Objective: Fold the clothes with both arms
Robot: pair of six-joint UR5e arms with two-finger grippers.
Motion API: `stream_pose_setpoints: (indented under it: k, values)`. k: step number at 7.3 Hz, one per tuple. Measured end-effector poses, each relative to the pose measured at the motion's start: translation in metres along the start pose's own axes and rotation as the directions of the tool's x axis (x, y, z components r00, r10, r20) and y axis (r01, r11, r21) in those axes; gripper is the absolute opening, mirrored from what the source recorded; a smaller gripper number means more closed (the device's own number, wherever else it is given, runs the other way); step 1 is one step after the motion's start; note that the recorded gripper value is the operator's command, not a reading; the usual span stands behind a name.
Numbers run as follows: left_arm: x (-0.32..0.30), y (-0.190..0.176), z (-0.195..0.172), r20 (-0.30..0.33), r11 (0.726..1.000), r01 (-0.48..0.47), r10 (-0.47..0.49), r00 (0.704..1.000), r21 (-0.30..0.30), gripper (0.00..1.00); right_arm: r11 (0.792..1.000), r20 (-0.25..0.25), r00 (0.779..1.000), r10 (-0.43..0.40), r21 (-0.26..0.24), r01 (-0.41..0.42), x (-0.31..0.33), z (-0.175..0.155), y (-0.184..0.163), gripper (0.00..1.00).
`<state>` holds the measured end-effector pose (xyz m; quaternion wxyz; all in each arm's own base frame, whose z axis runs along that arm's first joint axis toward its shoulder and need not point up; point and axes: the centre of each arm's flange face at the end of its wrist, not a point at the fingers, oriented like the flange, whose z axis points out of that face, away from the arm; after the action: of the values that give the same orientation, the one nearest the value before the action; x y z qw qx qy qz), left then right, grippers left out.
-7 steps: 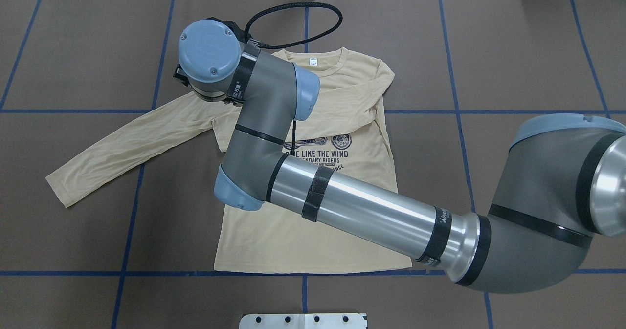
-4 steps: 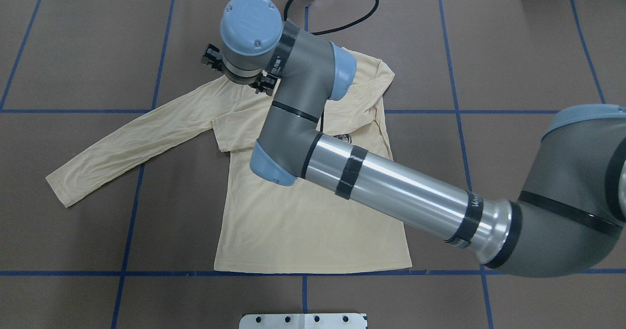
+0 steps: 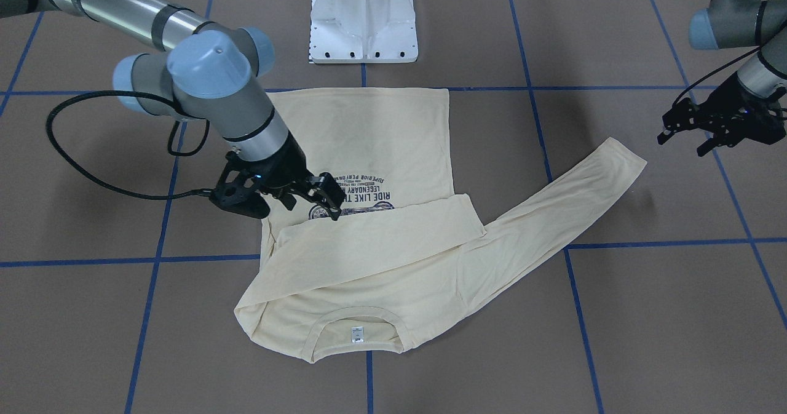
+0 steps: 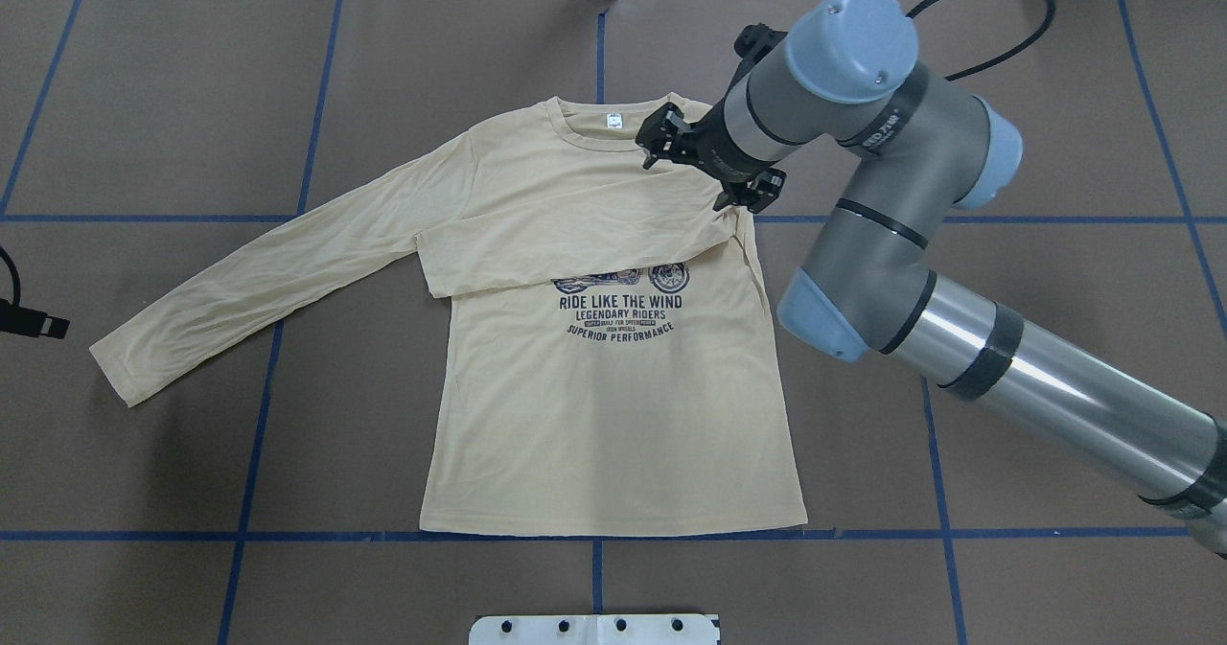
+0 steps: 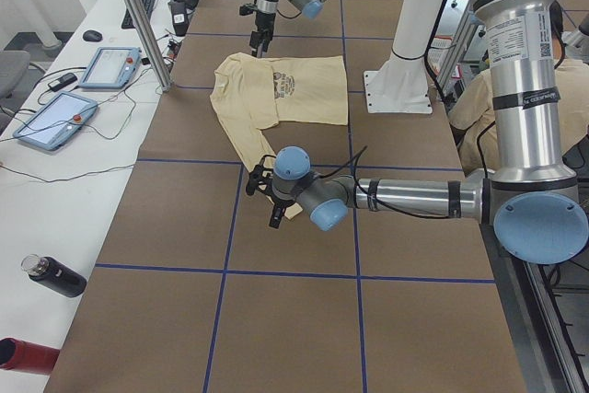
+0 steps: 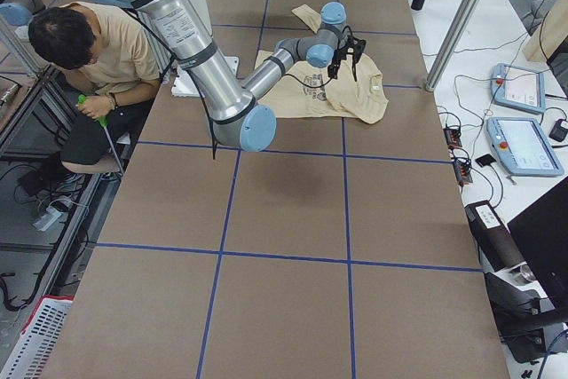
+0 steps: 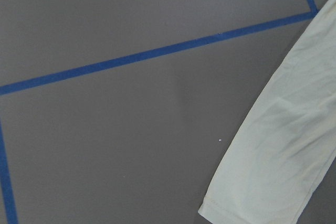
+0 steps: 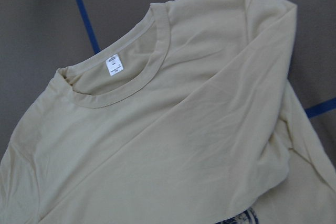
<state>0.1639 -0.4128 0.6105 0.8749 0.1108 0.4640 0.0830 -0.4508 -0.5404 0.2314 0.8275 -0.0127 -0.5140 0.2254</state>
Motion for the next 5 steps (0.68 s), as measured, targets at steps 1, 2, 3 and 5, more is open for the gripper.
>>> stream_pose_setpoints:
  k: [1,2,3,5]
  values:
    - [0.003,0.006,0.016,-0.01,1.0,0.012,-0.012,1.0,-0.021,0.84,1.0,-0.011,1.0,0.013,0.004,-0.013,0.021,-0.005,-0.008,0.98]
    - [0.005,0.006,0.026,-0.014,0.999,0.016,-0.016,1.0,-0.034,0.8,1.0,-0.023,0.999,0.025,0.011,-0.024,0.039,-0.006,-0.013,0.98]
    - [0.008,0.004,0.034,-0.017,0.999,0.012,-0.013,1.0,-0.042,0.74,0.999,-0.032,0.999,0.031,0.015,-0.031,0.05,-0.007,-0.016,0.98]
    - [0.008,-0.004,0.046,-0.006,0.999,0.01,-0.011,1.0,-0.043,0.64,0.999,-0.038,0.999,0.036,0.018,-0.035,0.058,-0.008,-0.017,0.98]
